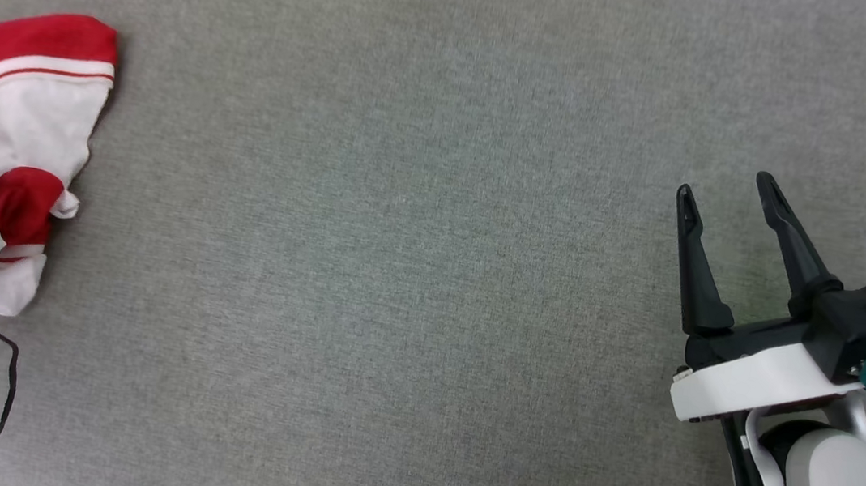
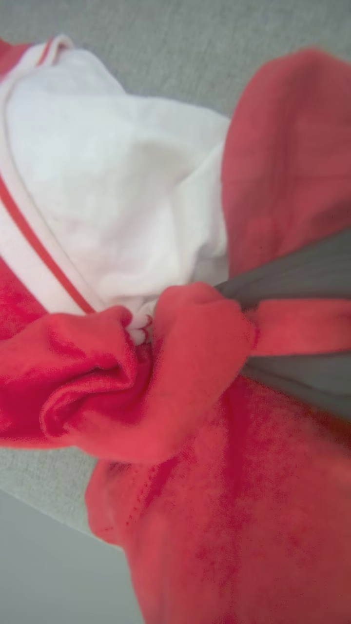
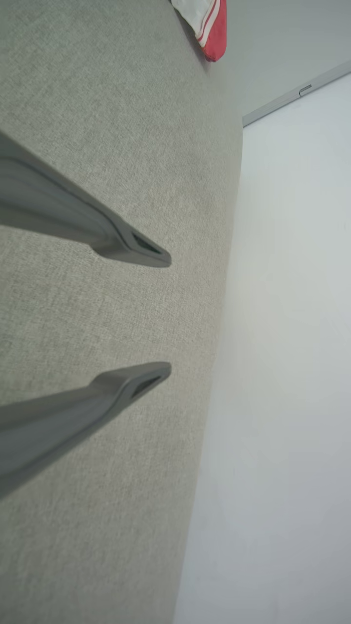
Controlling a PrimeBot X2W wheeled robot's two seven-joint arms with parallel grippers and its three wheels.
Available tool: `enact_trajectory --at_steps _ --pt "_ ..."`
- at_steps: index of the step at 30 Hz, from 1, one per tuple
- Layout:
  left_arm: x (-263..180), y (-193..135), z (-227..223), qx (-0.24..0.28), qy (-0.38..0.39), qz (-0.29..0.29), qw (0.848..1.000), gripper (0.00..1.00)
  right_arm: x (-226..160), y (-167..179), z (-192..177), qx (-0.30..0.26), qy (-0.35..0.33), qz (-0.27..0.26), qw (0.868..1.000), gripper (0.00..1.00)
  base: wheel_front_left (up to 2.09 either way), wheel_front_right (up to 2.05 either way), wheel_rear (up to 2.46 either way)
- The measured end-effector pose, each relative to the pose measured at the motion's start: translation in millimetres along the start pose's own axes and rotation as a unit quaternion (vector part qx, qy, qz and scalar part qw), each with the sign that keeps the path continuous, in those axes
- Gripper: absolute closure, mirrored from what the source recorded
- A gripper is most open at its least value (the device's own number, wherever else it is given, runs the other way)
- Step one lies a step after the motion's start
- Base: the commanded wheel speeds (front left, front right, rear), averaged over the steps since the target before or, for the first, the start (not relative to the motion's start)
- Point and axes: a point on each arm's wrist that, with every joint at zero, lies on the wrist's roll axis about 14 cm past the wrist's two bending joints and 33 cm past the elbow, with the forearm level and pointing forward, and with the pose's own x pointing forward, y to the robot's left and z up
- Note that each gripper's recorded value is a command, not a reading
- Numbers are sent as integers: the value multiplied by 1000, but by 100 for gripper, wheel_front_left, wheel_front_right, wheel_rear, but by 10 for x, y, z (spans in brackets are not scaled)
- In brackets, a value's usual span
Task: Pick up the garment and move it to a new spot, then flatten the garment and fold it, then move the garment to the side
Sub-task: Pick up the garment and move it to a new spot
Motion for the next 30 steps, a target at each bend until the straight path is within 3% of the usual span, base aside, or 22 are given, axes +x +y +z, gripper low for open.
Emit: enact_trajectory --at_steps 4,8,18,22,30 --pt "-175 -95 349 19 -96 -14 995 100 -51 23 206 -9 -21 0 1000 0 0 0 0" --pt "-507 -133 814 38 -214 -25 976 100 -155 65 430 -13 -45 0 999 0 0 0 0" --pt "-1610 -458 1653 66 -461 -64 883 100 -546 57 883 -24 -88 -19 996 0 0 0 0" --pt "-1922 -800 1671 72 -506 -105 853 100 -725 6 1010 -29 -99 -33 994 0 0 0 0" --pt "-2219 -1908 1351 77 -519 -244 816 100 -1118 -271 1098 -29 -104 -87 990 0 0 0 0"
